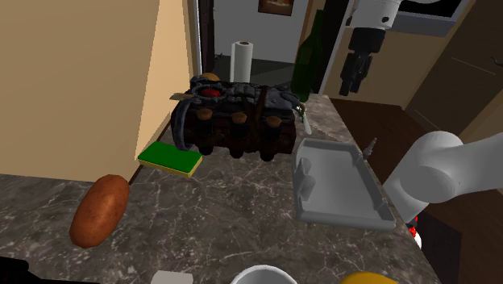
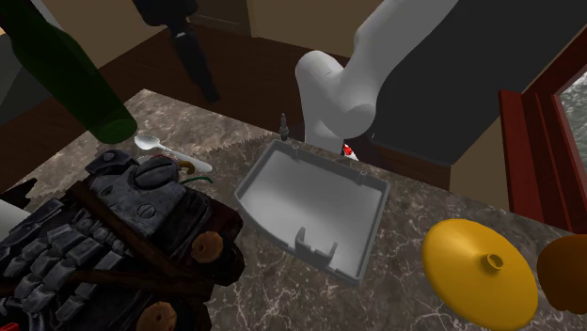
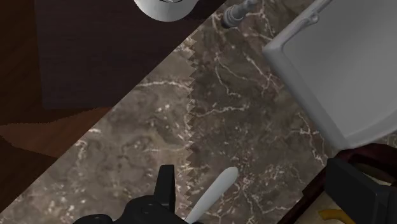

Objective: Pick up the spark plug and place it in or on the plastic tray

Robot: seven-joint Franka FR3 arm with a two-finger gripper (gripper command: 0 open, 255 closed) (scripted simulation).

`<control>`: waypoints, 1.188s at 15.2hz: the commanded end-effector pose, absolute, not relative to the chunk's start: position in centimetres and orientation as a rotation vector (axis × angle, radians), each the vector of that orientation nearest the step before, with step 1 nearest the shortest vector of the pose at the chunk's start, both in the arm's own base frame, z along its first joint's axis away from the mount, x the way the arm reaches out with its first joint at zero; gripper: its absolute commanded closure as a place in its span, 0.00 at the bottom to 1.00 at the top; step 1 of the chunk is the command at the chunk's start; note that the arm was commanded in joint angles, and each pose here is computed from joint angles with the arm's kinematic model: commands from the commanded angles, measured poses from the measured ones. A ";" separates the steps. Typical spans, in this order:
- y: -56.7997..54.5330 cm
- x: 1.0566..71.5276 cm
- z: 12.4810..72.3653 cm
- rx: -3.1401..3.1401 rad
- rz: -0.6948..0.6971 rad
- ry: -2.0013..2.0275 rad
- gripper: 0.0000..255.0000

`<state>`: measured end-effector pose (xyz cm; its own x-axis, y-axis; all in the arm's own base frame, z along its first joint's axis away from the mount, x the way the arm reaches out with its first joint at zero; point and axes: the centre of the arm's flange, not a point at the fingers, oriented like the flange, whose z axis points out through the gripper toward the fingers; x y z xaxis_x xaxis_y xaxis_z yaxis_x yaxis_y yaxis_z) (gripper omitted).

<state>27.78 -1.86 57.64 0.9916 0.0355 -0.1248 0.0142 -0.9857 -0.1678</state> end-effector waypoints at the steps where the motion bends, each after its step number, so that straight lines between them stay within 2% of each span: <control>1: -1.9 27.8 57.6 -2.968 0.190 -0.037 0.00; 11: 3.1 18.0 50.3 -3.065 0.251 -0.196 0.00; 18: 3.5 16.9 46.7 -3.071 0.255 -0.205 0.00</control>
<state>16.97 3.40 47.18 0.9775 0.1366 -0.1605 0.1277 -0.9897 -0.0644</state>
